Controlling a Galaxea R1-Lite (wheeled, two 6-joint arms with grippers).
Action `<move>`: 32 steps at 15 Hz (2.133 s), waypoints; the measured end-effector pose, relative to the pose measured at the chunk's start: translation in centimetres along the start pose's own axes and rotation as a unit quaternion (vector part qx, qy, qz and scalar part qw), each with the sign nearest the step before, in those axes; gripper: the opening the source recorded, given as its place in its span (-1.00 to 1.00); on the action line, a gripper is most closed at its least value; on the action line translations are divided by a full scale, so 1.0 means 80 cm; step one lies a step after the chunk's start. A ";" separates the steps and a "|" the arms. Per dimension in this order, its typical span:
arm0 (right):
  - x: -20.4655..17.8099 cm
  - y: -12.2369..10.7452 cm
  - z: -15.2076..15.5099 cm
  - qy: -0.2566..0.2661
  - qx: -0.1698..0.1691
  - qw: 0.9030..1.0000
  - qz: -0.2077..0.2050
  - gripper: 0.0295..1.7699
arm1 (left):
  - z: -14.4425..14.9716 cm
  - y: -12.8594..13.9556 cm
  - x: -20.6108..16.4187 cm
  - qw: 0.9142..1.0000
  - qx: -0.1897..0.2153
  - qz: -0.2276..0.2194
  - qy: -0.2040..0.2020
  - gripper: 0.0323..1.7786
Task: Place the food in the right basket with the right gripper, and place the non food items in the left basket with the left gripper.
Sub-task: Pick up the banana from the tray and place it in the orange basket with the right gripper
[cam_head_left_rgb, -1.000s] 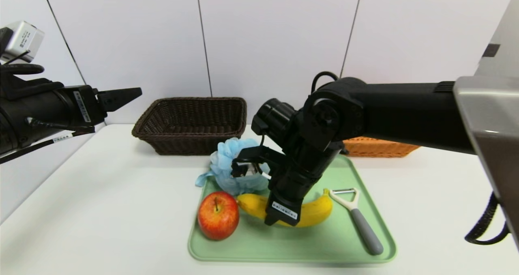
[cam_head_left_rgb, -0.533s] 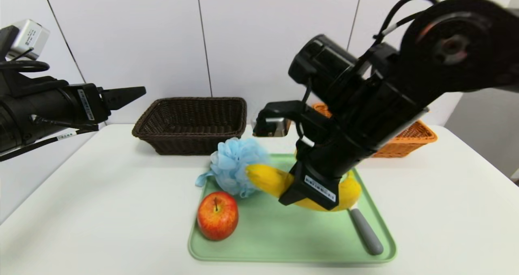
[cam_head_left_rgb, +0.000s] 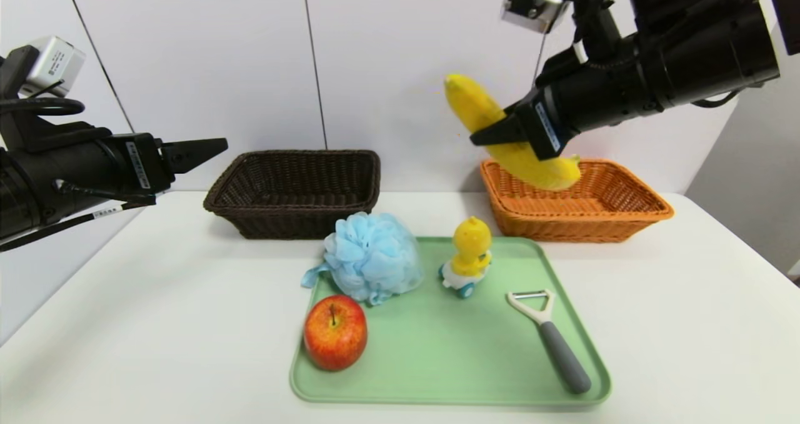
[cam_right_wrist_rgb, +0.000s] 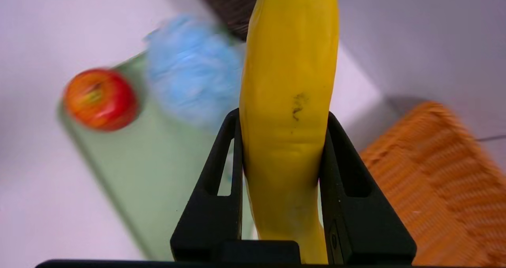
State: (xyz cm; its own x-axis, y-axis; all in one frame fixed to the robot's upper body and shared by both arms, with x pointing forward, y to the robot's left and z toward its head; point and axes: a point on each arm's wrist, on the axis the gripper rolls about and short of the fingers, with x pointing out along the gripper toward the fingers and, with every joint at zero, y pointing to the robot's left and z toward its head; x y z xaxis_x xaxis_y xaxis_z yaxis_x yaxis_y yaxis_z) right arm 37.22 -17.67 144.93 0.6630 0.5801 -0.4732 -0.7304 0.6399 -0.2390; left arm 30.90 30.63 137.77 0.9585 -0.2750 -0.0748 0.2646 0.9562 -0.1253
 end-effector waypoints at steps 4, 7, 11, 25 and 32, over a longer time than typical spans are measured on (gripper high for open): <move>0.006 -0.098 -0.039 0.007 0.049 0.991 -0.123 -0.41 | 0.000 0.000 -0.001 1.000 0.000 0.000 -0.002 0.90; 0.029 -0.160 -0.081 0.021 0.079 0.981 -0.176 -0.41 | 0.001 -0.001 -0.002 1.000 0.000 0.001 -0.005 0.90; 0.072 -0.215 -0.141 0.046 0.106 0.972 -0.204 -0.41 | 0.001 -0.001 -0.005 1.000 0.000 0.001 -0.006 0.90; 0.161 -0.238 -0.239 0.148 0.125 0.961 -0.199 -0.41 | 0.003 -0.001 -0.007 1.000 0.000 0.004 -0.010 0.90; 0.167 -0.240 -0.239 0.137 0.115 0.962 -0.204 0.25 | 0.003 -0.001 -0.006 1.000 0.000 0.004 -0.009 0.90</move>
State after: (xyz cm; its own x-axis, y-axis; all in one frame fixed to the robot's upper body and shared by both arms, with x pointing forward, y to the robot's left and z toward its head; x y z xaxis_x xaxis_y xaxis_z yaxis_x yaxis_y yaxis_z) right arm 56.94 -31.81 126.97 0.7953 0.1217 -0.5938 -0.3413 0.8995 -0.2727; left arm 30.49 30.73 138.03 0.9621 -0.2663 -0.0583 0.2577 0.9582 -0.1245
